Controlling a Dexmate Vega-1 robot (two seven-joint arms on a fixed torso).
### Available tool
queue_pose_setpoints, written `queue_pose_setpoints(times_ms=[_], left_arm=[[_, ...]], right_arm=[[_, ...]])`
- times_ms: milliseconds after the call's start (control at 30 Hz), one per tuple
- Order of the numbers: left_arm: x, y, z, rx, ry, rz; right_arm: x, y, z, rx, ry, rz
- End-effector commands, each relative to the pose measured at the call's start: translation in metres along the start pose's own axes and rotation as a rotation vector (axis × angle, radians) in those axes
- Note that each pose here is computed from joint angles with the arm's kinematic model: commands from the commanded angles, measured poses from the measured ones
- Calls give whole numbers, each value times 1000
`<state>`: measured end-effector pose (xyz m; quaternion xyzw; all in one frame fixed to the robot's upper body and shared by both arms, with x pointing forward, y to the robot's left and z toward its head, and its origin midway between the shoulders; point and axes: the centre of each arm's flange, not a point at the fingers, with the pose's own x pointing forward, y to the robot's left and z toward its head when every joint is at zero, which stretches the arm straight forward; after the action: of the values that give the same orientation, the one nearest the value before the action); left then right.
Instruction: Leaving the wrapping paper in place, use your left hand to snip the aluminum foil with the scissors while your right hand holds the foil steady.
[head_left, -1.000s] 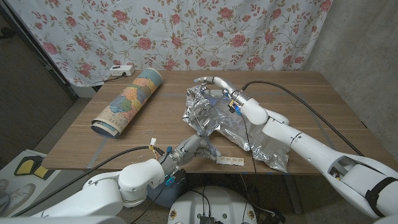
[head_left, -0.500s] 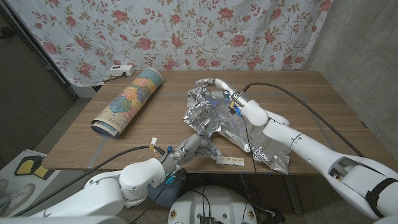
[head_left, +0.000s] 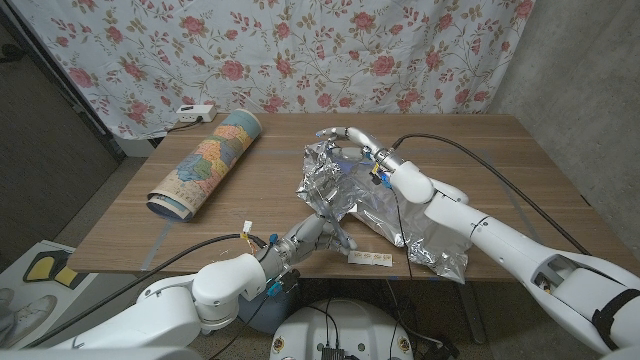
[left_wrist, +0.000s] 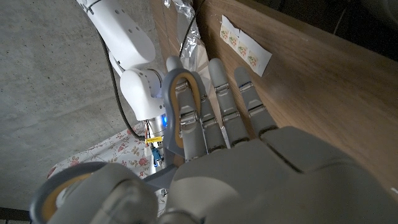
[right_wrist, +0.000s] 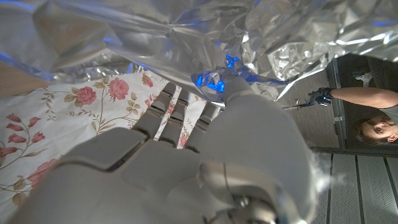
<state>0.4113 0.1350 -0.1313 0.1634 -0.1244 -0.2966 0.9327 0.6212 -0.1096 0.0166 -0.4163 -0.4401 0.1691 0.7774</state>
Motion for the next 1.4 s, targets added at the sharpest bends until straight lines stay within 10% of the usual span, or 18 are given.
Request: queue_pose_setpoints(times_ms=[33, 1400], left_arm=[[-1, 1, 1, -6, -11, 1], [15, -4, 7, 54, 3, -59]], right_arm=[[-5, 1, -4, 4, 15, 9], [-19, 3, -30, 73, 58, -7]])
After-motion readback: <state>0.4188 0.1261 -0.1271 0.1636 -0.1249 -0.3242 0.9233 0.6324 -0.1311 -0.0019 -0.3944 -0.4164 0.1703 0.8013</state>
